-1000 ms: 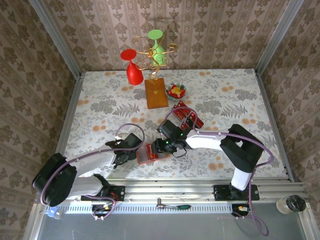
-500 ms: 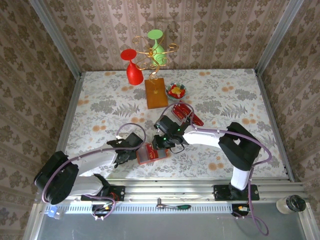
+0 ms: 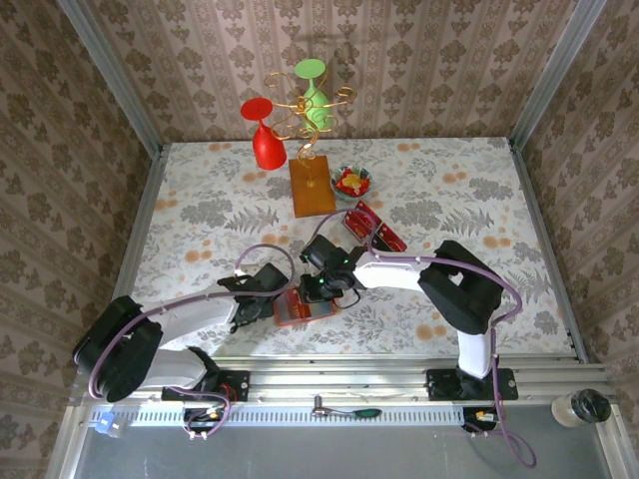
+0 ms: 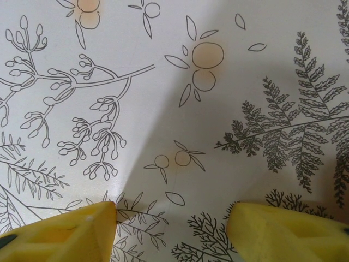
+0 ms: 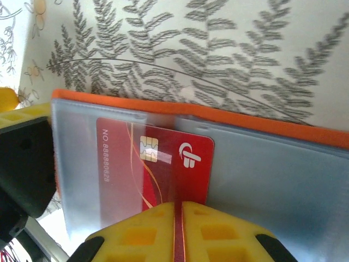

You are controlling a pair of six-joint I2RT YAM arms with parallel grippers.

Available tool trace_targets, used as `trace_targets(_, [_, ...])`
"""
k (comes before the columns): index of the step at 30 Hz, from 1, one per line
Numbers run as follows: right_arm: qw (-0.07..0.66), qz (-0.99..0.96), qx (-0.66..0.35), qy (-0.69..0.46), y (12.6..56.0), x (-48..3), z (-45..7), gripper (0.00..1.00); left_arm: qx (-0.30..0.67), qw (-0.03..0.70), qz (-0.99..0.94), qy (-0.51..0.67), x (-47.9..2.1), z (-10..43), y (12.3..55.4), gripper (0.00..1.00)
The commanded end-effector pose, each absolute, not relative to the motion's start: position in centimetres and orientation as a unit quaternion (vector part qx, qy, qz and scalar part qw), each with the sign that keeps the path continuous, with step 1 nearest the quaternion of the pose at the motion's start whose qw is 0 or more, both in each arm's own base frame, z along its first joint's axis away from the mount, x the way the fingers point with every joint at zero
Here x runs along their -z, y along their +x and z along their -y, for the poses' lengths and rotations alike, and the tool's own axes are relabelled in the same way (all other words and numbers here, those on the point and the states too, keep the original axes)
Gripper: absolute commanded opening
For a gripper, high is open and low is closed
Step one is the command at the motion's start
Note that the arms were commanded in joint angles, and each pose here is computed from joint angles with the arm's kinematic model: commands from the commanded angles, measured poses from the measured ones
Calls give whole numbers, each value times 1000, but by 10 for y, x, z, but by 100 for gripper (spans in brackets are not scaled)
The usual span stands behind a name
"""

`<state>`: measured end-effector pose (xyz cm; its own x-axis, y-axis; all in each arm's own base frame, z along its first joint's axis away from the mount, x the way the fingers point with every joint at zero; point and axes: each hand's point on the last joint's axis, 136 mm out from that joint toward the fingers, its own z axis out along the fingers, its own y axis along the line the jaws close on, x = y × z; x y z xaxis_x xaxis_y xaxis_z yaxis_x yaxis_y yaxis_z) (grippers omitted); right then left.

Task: Put the credit cards into the card holder
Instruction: Insert the credit card into the card slot.

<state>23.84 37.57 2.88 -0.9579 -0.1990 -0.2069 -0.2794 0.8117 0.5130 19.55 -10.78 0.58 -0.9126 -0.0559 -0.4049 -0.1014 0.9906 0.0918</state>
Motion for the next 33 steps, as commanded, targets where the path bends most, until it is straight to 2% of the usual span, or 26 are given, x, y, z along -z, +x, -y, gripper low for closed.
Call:
trace_targets(1, [54,-948,-284,-135,231,-24,-385,13,33,189,-981,-28,24,148,198,63])
trace_targets(10, [49,-939,-313,-133,230,-36,-399,12,35,190,-981,-27,25,152,199,63])
trace_targets(18, [89,-943,-296,-123,242,-57,-373,12,36,192,-980,-28,25,151,199,63])
trace_targets(33, [65,-947,-285,-129,239,-31,-375,9,34,194,-980,-26,27,150,198,63])
